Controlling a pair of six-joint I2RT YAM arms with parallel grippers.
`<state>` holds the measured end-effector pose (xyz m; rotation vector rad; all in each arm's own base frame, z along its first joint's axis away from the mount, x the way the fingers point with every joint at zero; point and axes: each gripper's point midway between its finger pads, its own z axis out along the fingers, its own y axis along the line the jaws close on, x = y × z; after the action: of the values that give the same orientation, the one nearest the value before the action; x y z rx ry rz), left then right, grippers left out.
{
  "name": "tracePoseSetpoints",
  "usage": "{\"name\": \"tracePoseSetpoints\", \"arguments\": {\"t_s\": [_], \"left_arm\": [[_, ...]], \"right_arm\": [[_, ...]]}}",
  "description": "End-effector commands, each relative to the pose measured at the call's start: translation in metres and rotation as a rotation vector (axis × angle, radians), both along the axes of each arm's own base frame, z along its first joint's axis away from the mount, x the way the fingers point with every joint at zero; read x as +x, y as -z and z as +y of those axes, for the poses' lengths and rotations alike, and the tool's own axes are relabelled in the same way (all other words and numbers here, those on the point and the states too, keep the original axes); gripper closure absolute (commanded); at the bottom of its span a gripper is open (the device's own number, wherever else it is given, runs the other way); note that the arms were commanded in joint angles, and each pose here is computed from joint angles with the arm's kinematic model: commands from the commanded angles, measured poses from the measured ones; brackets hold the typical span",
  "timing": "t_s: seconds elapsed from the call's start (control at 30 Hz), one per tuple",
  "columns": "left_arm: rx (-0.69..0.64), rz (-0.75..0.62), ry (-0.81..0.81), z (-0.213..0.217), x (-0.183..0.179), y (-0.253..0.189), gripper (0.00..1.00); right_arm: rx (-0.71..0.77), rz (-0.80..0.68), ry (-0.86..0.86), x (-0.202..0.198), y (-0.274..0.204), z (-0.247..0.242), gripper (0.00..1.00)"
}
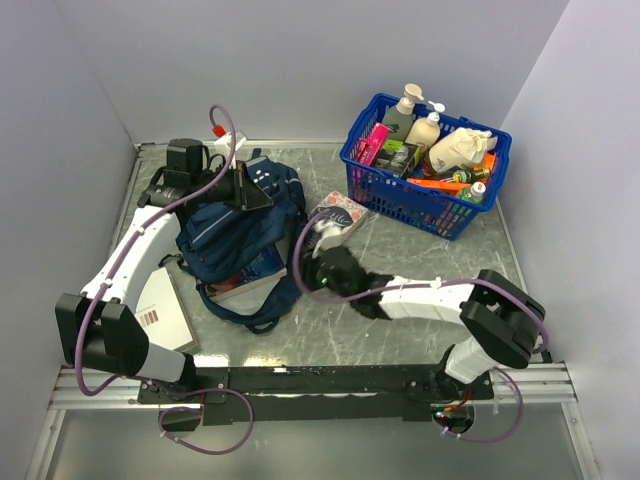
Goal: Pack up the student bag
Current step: Place the book in the student bag.
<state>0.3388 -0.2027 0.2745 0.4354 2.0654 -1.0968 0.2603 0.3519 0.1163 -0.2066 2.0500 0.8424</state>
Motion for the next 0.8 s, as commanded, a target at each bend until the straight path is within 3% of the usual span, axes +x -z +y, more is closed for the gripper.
{"name": "tracePoseSetpoints", "arguments": {"t_s": [0.0,0.17,0.4,0.5,0.53,0.67,0.77], "left_arm": [[-0.089,-0.261,0.049,-0.009,-0.006,-0.084,0.99],[-0.08,-0.278,-0.028,-0.004,0.011,-0.091,0.99],[-0.059,-0.237,-0.047,-0.003,0.021,-0.083,0.99],[-0.059,-0.248,-0.05,-0.002,0.016,-0.082,0.99],[-0.058,-0.256,-0.05,-0.001,0.015,-0.084,0.99],[-0.064,-0.263,-0.04,-0.001,0.009,-0.087,0.99],[-0.071,-0.26,-0.03,-0.002,0.006,-0.087,0.99]], "right_arm": [[-0.18,-0.155,-0.083,-0.031,-0.029,0.021,0.55],[-0.303,-0.17,-0.116,-0.047,-0.014,0.037,0.49],[-0.27,-0.244,-0.271,-0.054,-0.01,0.097,0.51],[-0.295,-0.217,-0.317,-0.057,0.009,0.108,0.61],[-0.261,-0.233,-0.329,-0.057,0.007,0.115,0.69],[-0.267,-0.25,-0.375,-0.058,0.03,0.125,0.85],[-0.288,-0.251,-0.363,-0.042,0.033,0.131,0.9]]}}
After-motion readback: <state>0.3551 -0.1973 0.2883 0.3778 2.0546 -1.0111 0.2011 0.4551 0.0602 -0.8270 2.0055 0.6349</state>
